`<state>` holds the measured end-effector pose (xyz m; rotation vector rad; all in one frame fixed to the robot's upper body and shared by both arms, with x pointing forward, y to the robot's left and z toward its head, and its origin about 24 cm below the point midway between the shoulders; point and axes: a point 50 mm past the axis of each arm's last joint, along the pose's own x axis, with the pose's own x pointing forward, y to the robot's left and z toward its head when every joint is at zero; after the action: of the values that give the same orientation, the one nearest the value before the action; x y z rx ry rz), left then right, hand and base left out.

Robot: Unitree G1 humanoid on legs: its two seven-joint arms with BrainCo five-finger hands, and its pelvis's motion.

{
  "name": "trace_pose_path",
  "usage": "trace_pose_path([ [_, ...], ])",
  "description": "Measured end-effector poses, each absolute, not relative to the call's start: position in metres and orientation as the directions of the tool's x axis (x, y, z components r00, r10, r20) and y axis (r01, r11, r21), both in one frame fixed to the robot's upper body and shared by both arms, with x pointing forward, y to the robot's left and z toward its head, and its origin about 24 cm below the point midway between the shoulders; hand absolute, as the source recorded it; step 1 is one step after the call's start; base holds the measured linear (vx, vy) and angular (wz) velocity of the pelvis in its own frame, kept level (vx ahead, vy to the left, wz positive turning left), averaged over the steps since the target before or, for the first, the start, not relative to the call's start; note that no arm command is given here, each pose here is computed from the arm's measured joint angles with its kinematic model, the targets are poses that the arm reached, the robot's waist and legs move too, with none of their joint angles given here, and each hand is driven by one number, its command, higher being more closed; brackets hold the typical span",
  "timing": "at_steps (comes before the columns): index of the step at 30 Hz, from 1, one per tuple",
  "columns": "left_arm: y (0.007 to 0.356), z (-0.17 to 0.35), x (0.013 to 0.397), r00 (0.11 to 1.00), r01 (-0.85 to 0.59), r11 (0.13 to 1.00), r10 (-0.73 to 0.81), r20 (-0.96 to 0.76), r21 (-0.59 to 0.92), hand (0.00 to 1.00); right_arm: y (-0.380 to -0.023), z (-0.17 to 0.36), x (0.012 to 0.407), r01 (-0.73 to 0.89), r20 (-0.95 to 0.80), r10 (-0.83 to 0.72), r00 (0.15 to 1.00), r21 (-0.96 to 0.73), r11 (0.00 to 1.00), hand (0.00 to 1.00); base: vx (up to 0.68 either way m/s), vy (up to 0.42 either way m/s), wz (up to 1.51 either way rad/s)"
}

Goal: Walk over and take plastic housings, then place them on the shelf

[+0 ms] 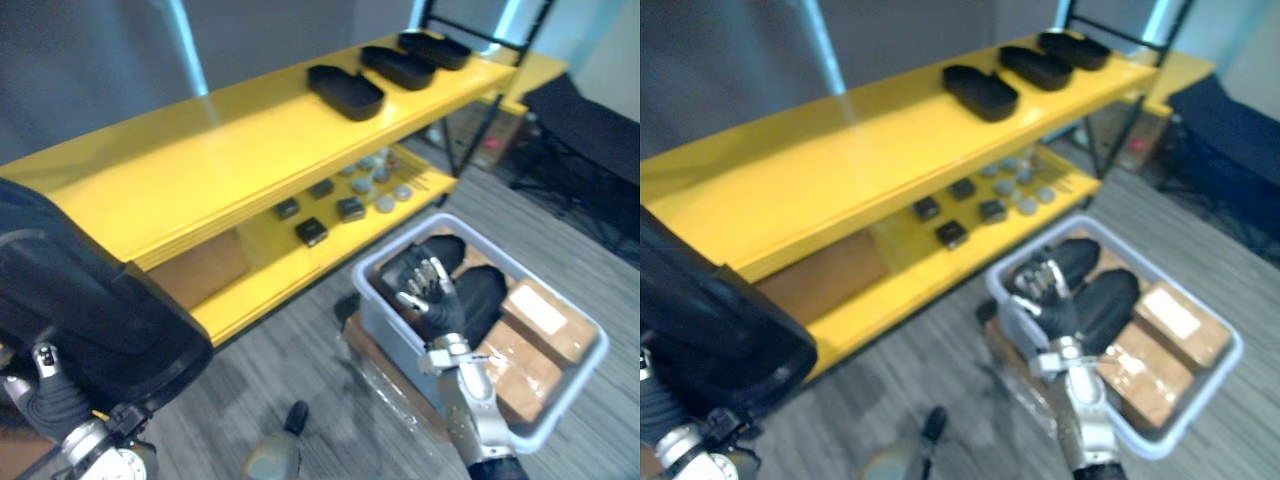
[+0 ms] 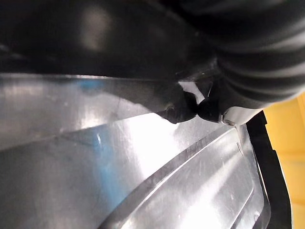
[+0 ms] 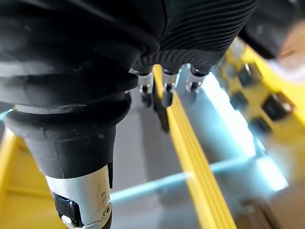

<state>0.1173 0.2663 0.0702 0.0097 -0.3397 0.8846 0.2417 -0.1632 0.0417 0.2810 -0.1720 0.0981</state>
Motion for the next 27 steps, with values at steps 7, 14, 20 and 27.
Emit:
trace_pose_path([
  [7,0.268,0.062,0.109,0.607,-0.755,0.645,0.756,0.244,-0.121,1.0,-0.162,0.048,0.247,-0.102,0.2,0.058,0.978,0.222,0.97,0.0,-0.05,-0.014,0.33],
  [14,0.252,0.093,0.154,0.757,-0.503,0.86,0.489,0.433,-0.09,1.0,-0.195,0.048,0.236,0.063,0.221,-0.109,0.969,0.203,0.977,0.0,-0.11,-0.016,0.42],
  [20,0.244,0.128,0.183,0.688,-0.409,0.903,0.398,0.607,-0.129,1.0,-0.21,0.081,0.245,0.076,0.398,-0.146,0.906,0.187,0.979,0.0,0.01,0.038,-0.23],
  [27,0.24,0.138,0.191,0.667,-0.404,0.909,0.368,0.648,-0.1,1.0,-0.21,0.095,0.244,0.035,0.468,-0.11,0.877,0.165,0.986,0.0,0.02,0.003,-0.09],
])
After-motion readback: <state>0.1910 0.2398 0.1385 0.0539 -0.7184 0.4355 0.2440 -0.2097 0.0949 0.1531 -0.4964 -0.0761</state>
